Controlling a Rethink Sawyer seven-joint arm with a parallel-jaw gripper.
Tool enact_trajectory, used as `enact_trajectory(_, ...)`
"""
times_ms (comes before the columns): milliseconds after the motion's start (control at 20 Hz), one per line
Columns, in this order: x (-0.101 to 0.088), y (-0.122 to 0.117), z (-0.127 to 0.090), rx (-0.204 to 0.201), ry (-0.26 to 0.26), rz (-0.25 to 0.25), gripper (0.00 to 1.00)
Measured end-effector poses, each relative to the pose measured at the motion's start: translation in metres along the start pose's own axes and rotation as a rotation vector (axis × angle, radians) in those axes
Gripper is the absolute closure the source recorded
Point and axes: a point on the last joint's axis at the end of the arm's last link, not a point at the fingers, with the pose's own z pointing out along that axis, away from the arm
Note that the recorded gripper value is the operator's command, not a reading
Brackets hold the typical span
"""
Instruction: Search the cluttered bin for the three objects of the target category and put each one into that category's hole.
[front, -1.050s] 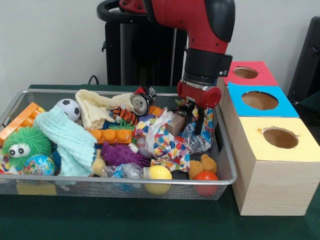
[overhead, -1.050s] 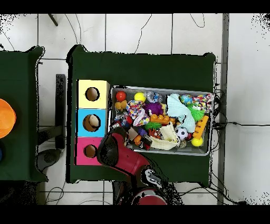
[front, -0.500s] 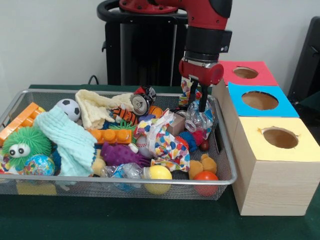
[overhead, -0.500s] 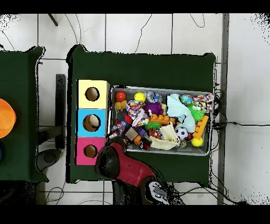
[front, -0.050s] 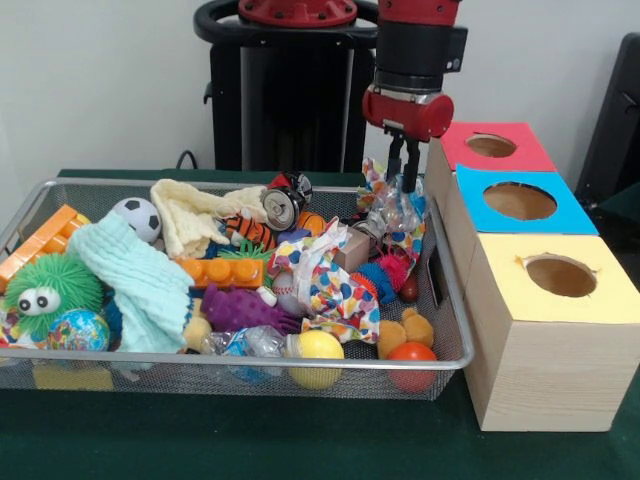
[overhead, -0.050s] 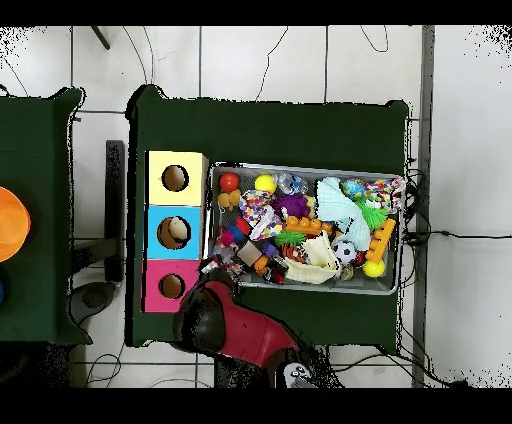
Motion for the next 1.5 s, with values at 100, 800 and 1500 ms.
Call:
enact_trajectory(100, 0.004, 0.001, -0.008, 0.0, 0.007, -0.008, 1.0)
enact_trajectory(800, 0.032, 0.011, -0.067, -0.028, 0.031, -0.076, 1.0)
enact_trajectory(1500, 0.081, 0.023, -0.095, -0.025, 0.051, -0.187, 1.0)
